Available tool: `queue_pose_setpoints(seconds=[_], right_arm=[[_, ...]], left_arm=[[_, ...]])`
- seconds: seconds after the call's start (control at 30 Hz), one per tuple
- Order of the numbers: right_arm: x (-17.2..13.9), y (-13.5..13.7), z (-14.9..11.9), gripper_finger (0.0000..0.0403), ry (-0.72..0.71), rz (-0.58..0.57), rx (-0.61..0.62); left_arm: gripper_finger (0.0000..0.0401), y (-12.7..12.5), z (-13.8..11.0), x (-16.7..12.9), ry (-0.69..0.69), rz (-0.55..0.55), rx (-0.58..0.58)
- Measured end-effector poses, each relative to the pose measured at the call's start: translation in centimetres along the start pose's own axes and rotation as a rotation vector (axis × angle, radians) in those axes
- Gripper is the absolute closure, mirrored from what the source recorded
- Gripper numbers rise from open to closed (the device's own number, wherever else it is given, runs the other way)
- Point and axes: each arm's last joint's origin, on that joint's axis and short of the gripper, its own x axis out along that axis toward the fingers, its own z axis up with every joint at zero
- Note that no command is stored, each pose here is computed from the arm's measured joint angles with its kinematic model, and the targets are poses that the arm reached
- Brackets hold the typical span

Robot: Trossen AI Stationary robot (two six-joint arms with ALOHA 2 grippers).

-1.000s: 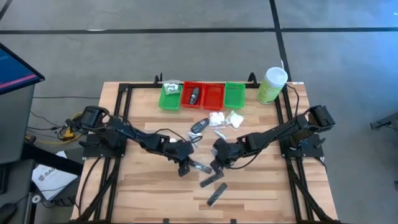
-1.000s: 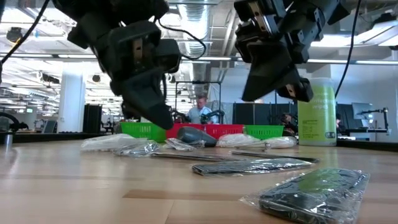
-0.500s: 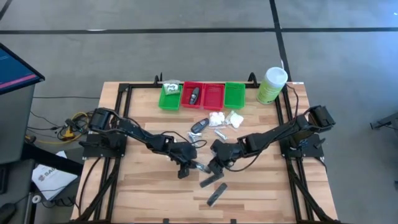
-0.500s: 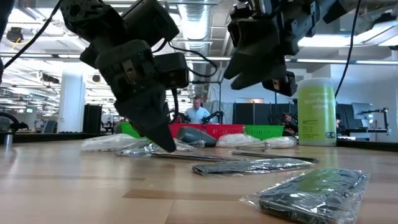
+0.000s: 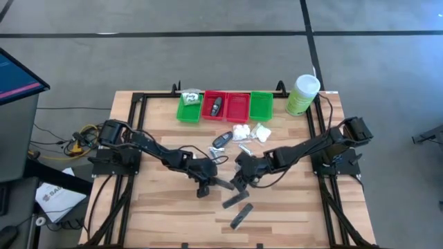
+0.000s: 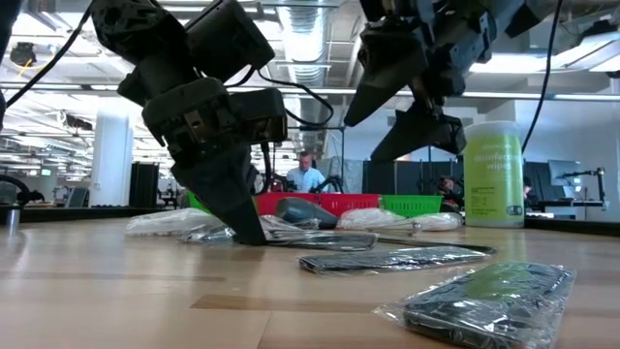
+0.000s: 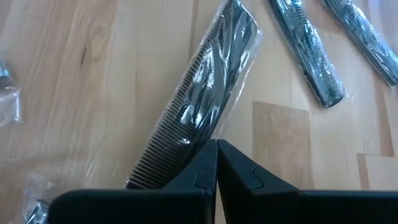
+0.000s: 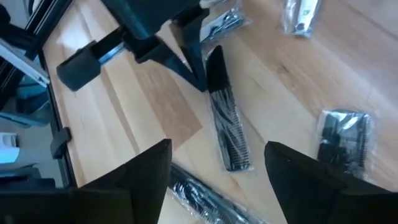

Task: Pick & Place Travel size toiletries
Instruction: Put the comb into the right red basket

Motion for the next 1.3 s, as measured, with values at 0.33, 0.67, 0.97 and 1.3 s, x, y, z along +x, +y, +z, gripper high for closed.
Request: queue_pose_setpoints(seconds=[0.33,0.67,0.97,1.3], right_arm=[[5.5,-1.8,-1.6,0.0176,0.172,0.019,0.116],[5.5,-1.6,-0.3,0.0186,0.112,0.015,0.100],[6.2,-2.7,0.5,0.0189,0.107,0.005,0.104],[7.7,-2.3,0.2,0.0200,0.145,0.107,0.100]], left_arm=[[0.0399,0.5,-1.1,0.1,0.017,0.014,-0.012],[0.0399,0.5,-1.2,0.2,0.011,0.012,-0.022],[0.0399,0.5,-1.3,0.2,0.012,0.013,-0.021],[0.0399,0.5,-1.3,0.2,0.010,0.017,-0.019]])
